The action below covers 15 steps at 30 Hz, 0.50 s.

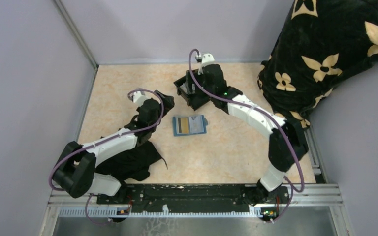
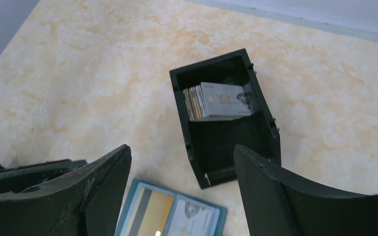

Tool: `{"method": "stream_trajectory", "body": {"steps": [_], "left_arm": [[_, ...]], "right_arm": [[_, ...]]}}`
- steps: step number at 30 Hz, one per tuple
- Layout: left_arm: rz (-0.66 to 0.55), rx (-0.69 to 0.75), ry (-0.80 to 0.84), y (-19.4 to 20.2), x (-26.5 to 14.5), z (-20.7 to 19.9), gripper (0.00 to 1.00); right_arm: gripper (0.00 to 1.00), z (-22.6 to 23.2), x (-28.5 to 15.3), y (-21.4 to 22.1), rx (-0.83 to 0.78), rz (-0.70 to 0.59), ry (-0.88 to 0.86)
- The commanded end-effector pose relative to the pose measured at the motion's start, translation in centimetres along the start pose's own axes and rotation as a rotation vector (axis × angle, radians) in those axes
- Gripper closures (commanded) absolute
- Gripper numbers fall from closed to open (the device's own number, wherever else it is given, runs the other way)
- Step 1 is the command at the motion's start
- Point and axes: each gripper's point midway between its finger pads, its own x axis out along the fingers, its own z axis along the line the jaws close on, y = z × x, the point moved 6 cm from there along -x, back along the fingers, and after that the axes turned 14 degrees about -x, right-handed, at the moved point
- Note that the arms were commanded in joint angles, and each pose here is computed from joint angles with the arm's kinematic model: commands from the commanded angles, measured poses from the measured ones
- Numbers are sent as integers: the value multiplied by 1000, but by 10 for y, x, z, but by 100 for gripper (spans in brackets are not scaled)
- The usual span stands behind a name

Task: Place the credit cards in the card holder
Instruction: Pick up the credit card from the storage box.

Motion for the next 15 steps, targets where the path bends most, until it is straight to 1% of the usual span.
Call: {"method": "stream_trajectory", "body": {"steps": [1, 5, 6, 8, 11, 13, 15], "left_arm": [[-9, -66, 39, -9, 11, -6, 1], [12, -51, 43, -10, 21, -3, 1], [11, -42, 41, -10, 23, -4, 2], [4, -24, 17, -11, 27, -2, 4], [1, -6, 6, -11, 32, -2, 7], [20, 6, 6, -8, 36, -3, 6], [33, 16, 2, -7, 41, -5, 1]], "right_arm": [[22, 2, 36, -18, -67, -19, -33], [13, -1, 64, -20, -83, 31, -61], [12, -4, 71, -19, -77, 50, -66], [12, -11, 83, -15, -62, 83, -72], [16, -18, 95, -9, -44, 124, -89], [18, -21, 104, 0, -46, 160, -106], [19, -23, 111, 5, -53, 186, -122]]}}
